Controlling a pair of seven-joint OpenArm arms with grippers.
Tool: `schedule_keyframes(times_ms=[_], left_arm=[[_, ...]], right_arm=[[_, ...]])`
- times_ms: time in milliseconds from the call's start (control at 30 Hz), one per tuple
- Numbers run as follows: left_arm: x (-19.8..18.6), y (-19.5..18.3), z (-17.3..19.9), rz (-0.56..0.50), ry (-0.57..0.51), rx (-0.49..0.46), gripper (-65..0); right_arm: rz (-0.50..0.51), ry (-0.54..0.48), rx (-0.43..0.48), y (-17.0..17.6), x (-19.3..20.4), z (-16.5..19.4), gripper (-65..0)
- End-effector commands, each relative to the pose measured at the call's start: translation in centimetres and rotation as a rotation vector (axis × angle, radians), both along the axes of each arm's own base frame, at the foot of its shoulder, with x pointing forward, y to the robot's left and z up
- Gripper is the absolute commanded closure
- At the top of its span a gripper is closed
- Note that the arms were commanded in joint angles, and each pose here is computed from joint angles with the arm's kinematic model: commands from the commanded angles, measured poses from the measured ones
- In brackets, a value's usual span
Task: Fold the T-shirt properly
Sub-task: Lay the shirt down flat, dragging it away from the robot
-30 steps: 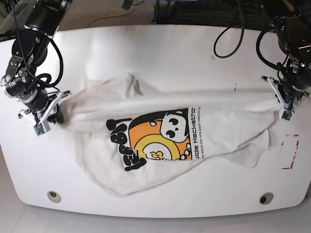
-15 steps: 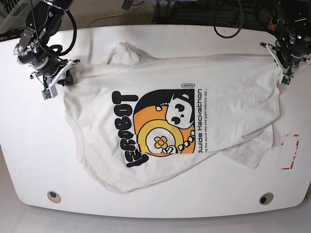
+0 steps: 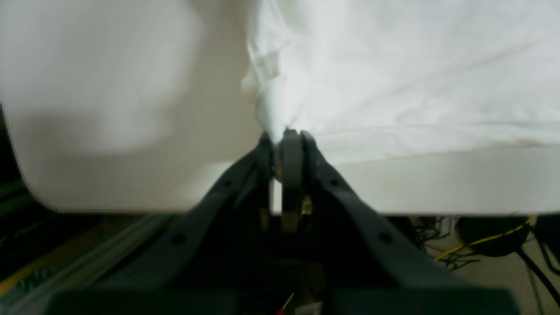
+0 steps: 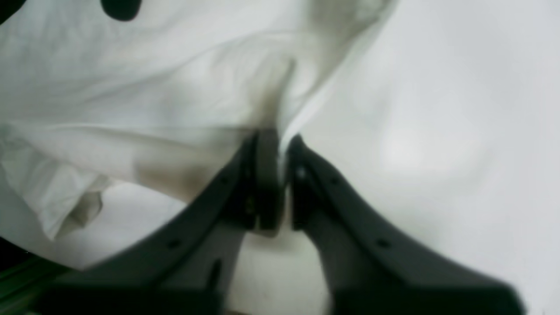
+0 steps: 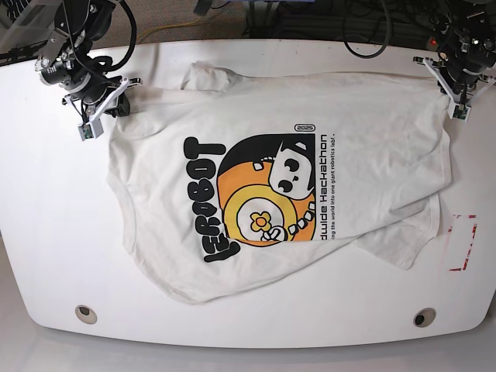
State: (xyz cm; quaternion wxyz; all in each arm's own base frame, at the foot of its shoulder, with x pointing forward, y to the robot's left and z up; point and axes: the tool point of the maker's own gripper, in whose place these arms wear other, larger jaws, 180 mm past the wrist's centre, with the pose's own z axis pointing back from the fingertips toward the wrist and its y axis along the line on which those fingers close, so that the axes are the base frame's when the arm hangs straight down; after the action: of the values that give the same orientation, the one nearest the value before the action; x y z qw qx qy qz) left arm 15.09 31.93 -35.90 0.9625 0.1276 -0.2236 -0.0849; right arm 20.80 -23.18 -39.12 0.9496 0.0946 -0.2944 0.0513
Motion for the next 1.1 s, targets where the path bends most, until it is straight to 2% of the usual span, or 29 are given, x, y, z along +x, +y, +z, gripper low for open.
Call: schedule_keyframes(times_ms=[0, 167, 233, 300, 433, 633, 767, 900, 1033, 1067], left_arm=[[0.1, 0.6, 0.7, -0.004, -0.014, 0.028, 0.0], [0.1, 0.6, 0.7, -0.004, -0.014, 0.028, 0.0], [0.1, 0.6, 0.7, -0.005, -0.016, 0.026, 0.0], [0.2, 0.6, 0.7, -0.006, -0.015, 0.026, 0.0], [0.2, 0.5, 0.7, -0.009, -0.016, 0.024, 0.0], [0.3, 0.5, 0.8, -0.008, -0.018, 0.025, 0.0], [0.4, 0.5, 0.8, -0.011, -0.019, 0.025, 0.0], [0.4, 0.4, 0.7, -0.011, -0.02, 0.023, 0.0], [0.8, 0.4, 0.9, -0.011, -0.029, 0.023, 0.0], [1.1, 0.5, 1.1, -0.007, -0.042, 0.026, 0.0]], right_arm=[[-0.004, -0.044, 0.008, 0.2, 0.7, 0.9, -17.9], [-0.089, -0.076, 0.011, -1.5, 1.1, 1.5, -41.4], [-0.11, -0.075, 0.029, -1.8, 1.4, 1.3, -48.0], [-0.115, -0.038, 0.033, -2.1, 1.3, 0.6, -49.8], [-0.12, 0.019, 0.066, -2.1, 1.5, -0.7, -49.3], [-0.126, 0.033, 0.093, -1.4, 1.2, -1.3, -49.1], [-0.131, 0.037, 0.123, -0.2, 1.1, -1.7, -43.0], [-0.137, 0.045, 0.159, 0.8, 1.1, -2.3, -30.4], [-0.132, 0.047, 0.164, 1.1, 1.1, -2.4, -10.5], [-0.131, 0.047, 0.163, 1.1, 1.0, -2.4, -3.2]])
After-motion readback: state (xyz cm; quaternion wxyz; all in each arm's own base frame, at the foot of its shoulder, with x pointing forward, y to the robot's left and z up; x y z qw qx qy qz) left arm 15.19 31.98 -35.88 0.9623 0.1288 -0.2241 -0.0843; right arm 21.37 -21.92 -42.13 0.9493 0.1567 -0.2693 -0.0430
